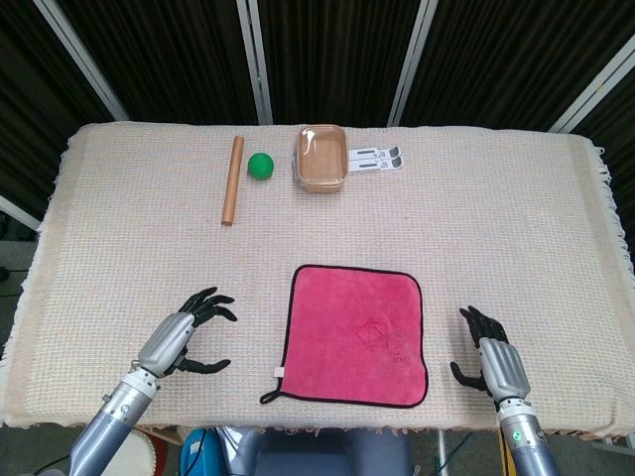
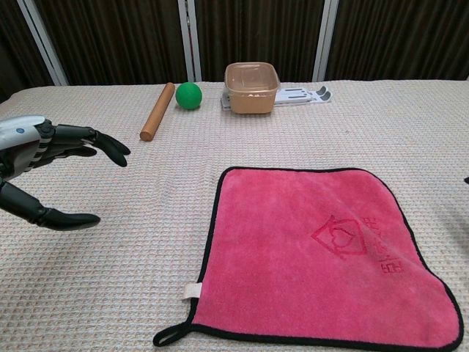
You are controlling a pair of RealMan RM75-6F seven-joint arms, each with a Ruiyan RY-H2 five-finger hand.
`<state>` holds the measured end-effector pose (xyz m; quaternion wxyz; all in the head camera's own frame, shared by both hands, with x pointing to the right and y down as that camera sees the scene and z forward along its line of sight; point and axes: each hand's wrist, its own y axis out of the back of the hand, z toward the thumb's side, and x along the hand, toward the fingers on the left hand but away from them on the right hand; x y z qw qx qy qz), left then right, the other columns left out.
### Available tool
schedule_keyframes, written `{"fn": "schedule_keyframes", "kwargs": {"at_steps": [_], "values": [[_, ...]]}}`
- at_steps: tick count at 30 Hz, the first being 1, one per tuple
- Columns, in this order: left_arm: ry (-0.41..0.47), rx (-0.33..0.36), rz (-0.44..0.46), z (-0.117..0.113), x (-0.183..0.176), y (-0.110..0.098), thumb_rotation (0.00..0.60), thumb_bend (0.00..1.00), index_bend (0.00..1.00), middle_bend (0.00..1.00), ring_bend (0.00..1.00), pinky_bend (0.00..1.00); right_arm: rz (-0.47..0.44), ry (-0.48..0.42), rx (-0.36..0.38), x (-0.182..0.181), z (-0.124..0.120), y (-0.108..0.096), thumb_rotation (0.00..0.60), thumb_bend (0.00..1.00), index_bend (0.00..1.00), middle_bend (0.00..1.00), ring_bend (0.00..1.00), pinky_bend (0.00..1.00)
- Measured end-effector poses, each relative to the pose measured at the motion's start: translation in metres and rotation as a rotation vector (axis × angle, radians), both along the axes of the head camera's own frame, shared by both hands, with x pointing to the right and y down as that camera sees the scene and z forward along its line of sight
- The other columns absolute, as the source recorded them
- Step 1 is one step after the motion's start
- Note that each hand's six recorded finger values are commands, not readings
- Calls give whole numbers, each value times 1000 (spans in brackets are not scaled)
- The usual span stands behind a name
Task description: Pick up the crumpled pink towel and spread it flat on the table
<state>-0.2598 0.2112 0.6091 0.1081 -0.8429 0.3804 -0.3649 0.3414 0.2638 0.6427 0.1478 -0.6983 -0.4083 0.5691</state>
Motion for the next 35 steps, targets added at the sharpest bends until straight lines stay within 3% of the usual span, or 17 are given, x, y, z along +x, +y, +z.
{"fn": "schedule_keyframes", "kwargs": {"at_steps": [7, 11, 15, 23, 31, 35], "values": [[-14, -3, -4, 0, -7, 5, 600, 220, 315, 149, 0, 29, -13, 20, -38, 10, 0, 7, 600, 299, 0, 0, 0, 0], [-29, 31, -12, -6, -14, 2, 600, 219, 308, 148, 0, 29, -37, 28, 8, 9, -6, 3, 600, 299, 0, 0, 0, 0], [-98, 111, 6, -14, -28, 0, 600, 219, 276, 140, 0, 29, -80, 46, 73, 9, -15, -3, 600, 299, 0, 0, 0, 0], [-429, 330, 26, -32, -88, 3, 600, 171, 196, 88, 0, 0, -186, 204, 262, 36, -43, -32, 600, 298, 0, 0, 0, 0], [-736, 379, -50, -52, -169, 10, 600, 116, 147, 64, 0, 0, -198, 310, 347, 67, -58, -45, 600, 299, 0, 0, 0, 0], [-788, 377, -84, -58, -190, 13, 600, 105, 146, 63, 0, 0, -177, 308, 347, 75, -60, -44, 600, 299, 0, 0, 0, 0]]}}
